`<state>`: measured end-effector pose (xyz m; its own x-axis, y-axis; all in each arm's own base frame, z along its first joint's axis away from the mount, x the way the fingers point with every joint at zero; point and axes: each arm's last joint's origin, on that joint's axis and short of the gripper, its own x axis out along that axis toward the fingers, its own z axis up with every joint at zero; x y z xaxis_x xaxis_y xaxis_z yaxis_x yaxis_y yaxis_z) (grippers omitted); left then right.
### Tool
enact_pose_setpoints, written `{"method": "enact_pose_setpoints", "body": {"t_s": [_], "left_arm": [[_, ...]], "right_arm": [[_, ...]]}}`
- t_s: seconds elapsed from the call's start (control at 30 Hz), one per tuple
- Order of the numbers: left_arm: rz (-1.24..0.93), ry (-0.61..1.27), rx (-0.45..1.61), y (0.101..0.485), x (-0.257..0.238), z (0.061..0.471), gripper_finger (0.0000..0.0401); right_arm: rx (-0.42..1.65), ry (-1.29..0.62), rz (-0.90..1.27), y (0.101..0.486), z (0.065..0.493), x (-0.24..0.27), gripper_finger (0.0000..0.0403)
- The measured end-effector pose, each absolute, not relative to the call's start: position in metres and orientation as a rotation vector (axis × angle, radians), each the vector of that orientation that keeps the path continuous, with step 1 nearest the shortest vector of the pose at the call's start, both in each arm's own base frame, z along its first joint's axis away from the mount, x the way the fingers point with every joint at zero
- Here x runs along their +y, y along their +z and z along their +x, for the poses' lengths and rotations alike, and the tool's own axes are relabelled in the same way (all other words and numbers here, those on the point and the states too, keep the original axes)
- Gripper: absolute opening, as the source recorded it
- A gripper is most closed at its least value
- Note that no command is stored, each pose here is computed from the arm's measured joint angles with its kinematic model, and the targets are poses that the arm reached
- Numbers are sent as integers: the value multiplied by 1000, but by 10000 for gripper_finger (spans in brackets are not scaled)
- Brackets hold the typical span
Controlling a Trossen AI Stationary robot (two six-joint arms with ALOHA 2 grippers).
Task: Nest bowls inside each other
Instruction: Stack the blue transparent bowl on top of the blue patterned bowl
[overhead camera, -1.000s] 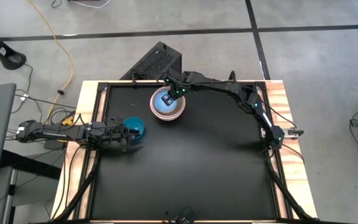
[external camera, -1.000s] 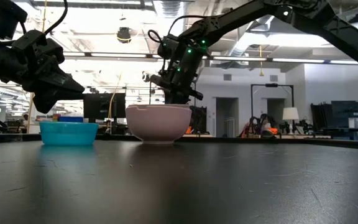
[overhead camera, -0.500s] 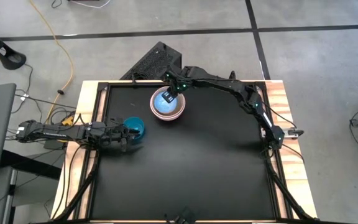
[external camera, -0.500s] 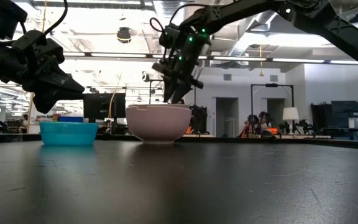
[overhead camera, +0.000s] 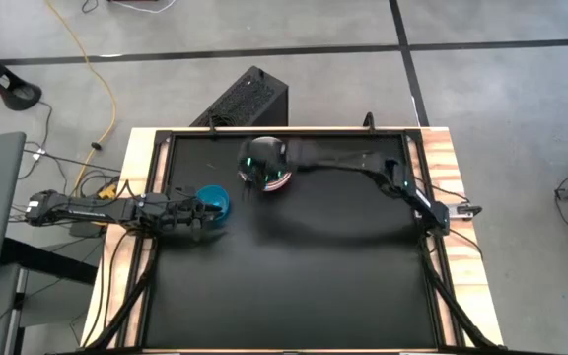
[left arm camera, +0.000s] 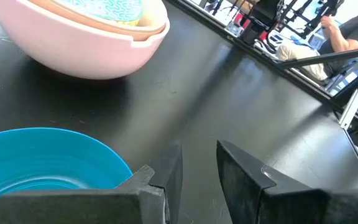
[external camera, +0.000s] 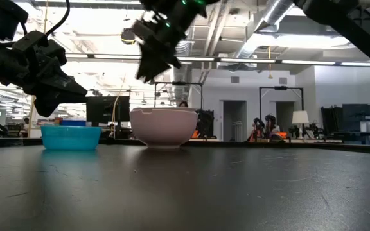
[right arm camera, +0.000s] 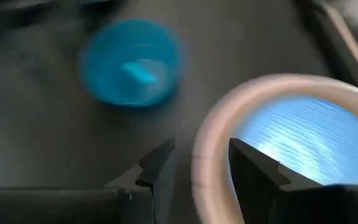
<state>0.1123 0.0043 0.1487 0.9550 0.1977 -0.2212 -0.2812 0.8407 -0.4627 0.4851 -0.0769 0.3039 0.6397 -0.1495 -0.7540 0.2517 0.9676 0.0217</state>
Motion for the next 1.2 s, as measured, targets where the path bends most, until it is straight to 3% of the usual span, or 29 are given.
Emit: {"method": "enact_pose_setpoints", "body": {"t_s": [0.17, 0.33, 0.7, 1.03, 1.2], "left_arm": [[-487, 268, 165, 149, 5, 112, 88], [-485, 238, 175, 149, 4, 112, 88], [-351, 160, 61, 161, 2, 107, 88], [-265, 51, -228, 188, -3, 95, 88], [-259, 47, -252, 191, -4, 94, 88]], "right_arm": [[782, -29, -103, 286, 502, -14, 166], [714, 63, -247, 270, 509, 12, 166], [598, 88, -254, 236, 516, 1, 166], [477, 98, -401, 213, 518, -4, 166], [465, 94, -438, 177, 539, -5, 166]]}}
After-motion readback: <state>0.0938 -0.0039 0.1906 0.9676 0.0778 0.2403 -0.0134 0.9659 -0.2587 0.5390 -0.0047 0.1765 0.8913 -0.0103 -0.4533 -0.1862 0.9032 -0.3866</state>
